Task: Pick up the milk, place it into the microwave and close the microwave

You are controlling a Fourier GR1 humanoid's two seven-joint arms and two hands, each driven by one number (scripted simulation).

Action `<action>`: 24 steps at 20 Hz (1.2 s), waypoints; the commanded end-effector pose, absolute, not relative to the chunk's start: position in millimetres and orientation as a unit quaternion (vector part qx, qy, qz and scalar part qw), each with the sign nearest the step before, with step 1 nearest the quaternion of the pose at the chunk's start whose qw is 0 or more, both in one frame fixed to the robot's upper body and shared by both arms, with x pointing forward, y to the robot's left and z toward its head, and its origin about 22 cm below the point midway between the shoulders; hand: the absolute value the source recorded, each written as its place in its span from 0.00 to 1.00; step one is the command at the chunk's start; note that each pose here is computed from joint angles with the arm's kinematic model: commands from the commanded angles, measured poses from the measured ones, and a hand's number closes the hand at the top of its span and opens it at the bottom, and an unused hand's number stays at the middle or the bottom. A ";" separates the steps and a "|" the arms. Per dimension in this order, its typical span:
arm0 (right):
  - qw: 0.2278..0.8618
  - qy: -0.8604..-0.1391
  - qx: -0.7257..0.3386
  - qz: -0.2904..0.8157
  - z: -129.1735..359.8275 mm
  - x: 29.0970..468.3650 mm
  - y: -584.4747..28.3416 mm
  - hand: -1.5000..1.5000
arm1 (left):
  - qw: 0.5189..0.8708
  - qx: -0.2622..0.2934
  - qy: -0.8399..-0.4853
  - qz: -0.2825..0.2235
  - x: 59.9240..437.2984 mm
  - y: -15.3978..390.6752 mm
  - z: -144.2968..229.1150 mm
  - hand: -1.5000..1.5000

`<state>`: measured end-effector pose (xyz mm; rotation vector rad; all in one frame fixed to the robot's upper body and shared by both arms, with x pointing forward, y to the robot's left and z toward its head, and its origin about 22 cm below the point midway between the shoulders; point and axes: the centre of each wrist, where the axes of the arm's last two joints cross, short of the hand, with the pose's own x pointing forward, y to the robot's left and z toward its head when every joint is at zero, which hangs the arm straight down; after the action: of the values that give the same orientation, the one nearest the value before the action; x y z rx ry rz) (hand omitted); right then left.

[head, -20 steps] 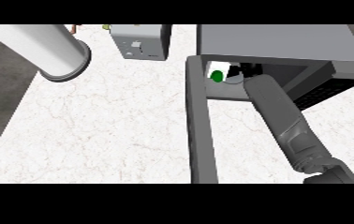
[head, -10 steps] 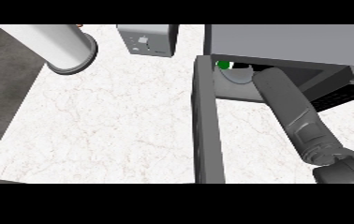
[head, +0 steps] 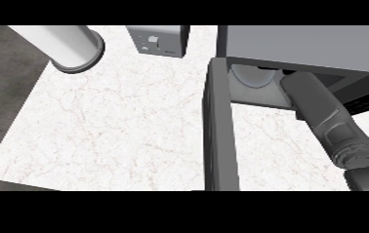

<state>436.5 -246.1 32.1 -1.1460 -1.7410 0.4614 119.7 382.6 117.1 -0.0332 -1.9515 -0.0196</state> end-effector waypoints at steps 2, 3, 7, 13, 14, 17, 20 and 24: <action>0.467 -0.689 -0.518 0.198 34.2 437.1 -251.0 0.00 | 0.565 -0.007 -0.825 -0.023 124.9 381.1 113.8 0.00; 0.459 -0.718 -0.478 0.212 36.3 439.5 -238.4 0.00 | 0.561 0.004 -0.828 -0.016 131.6 388.9 119.3 0.00; 0.454 -0.731 -0.456 0.227 44.1 442.6 -242.2 0.00 | 0.562 -0.006 -0.827 -0.028 131.1 381.7 115.5 0.00; 0.458 -0.768 -0.384 0.230 48.7 446.0 -226.3 0.00 | 0.573 -0.036 -0.817 -0.055 140.5 377.6 112.7 0.00; 0.455 -0.770 -0.381 0.233 54.6 449.2 -219.6 0.00 | 0.578 -0.040 -0.813 -0.062 143.7 371.9 107.9 0.00; 0.480 -0.782 -0.337 0.214 44.3 445.0 -214.1 0.00 | 0.571 -0.062 -0.816 -0.065 148.2 370.1 103.4 0.00; 0.486 -0.795 -0.299 0.205 43.0 443.5 -224.7 0.00 | 0.572 -0.080 -0.813 -0.079 151.3 357.8 99.8 0.00; 0.514 -0.806 -0.237 0.172 37.3 441.8 -212.1 0.00 | 0.572 -0.097 -0.809 -0.096 154.6 352.6 97.6 0.00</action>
<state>441.6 -216.7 37.4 -0.7044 -1.9079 0.4688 151.6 362.3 101.6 -0.1927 -1.9045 -0.1998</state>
